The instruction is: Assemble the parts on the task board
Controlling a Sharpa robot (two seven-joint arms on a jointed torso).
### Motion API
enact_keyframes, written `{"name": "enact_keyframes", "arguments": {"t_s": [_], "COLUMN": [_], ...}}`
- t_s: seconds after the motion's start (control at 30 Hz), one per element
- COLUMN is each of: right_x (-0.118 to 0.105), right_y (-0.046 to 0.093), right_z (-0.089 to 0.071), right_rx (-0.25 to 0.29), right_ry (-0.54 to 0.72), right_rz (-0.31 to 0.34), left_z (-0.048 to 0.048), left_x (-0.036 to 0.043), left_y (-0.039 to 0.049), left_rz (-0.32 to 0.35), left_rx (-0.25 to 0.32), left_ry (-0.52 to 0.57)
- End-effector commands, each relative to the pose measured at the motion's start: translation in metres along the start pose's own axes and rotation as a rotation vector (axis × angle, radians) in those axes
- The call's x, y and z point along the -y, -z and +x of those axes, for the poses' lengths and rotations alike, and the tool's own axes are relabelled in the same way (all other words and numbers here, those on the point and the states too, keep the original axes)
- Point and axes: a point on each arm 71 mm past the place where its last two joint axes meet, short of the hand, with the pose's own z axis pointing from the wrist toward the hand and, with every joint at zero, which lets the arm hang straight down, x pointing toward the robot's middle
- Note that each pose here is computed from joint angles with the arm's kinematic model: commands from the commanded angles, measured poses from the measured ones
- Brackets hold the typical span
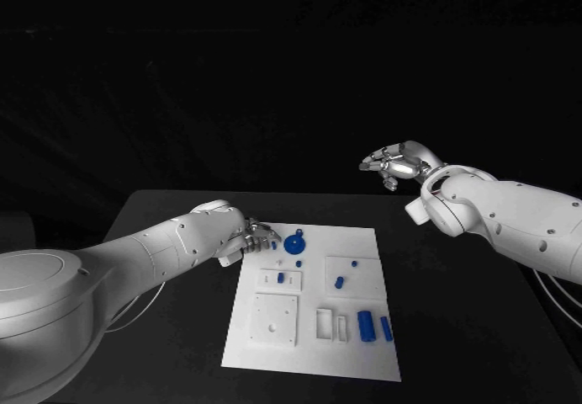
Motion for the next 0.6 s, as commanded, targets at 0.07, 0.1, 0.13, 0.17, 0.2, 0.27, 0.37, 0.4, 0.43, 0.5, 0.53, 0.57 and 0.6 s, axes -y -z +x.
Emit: {"name": "enact_keyframes", "arguments": {"t_s": [0.07, 0.1, 0.13, 0.17, 0.2, 0.27, 0.37, 0.4, 0.43, 0.5, 0.53, 0.57, 0.6], "right_x": [-0.0021, -0.0022, -0.0024, -0.0025, -0.0026, -0.0028, -0.003, -0.0031, -0.0032, -0.0035, -0.0037, -0.0037, -0.0038], "right_y": [-0.0002, -0.0002, -0.0001, -0.0001, -0.0001, -0.0001, -0.0002, -0.0003, -0.0003, -0.0003, -0.0003, -0.0003, -0.0003], "right_z": [0.0023, 0.0024, 0.0026, 0.0028, 0.0029, 0.0031, 0.0034, 0.0034, 0.0036, 0.0039, 0.0042, 0.0042, 0.0043], "right_rx": [-0.015, -0.015, -0.016, -0.017, -0.017, -0.017, -0.018, -0.018, -0.018, -0.019, -0.019, -0.019, -0.02], "right_ry": [0.002, 0.002, 0.001, 0.001, 0.001, 0.001, 0.001, 0.001, 0.001, 0.001, 0.001, 0.001, 0.001], "right_rz": [-0.012, -0.012, -0.012, -0.013, -0.013, -0.013, -0.014, -0.014, -0.014, -0.015, -0.015, -0.015, -0.016], "left_z": [0.0028, 0.0029, 0.0029, 0.0027, 0.0026, 0.0017, 0.0006, 0.0006, 0.0003, 0.0001, 0.0002, 0.0003, 0.0003], "left_x": [0.0018, 0.0017, 0.0014, 0.001, 0.0007, -0.0003, -0.0014, -0.0019, -0.0022, -0.0024, -0.0028, -0.0027, -0.0025], "left_y": [-0.0011, -0.0012, -0.0014, -0.0016, -0.0017, -0.0021, -0.0027, -0.0029, -0.0031, -0.0035, -0.0037, -0.0038, -0.0038], "left_rz": [0.011, 0.011, 0.01, 0.009, 0.008, 0.005, 0.003, 0.002, 0.001, 0.002, 0.002, 0.002, 0.003], "left_rx": [-0.014, -0.013, -0.012, -0.011, -0.01, -0.006, -0.001, -0.001, 0.001, 0.005, 0.005, 0.004, 0.004], "left_ry": [0.004, 0.005, 0.005, 0.006, 0.006, 0.007, 0.016, 0.018, 0.019, 0.022, 0.026, 0.029, 0.03]}}
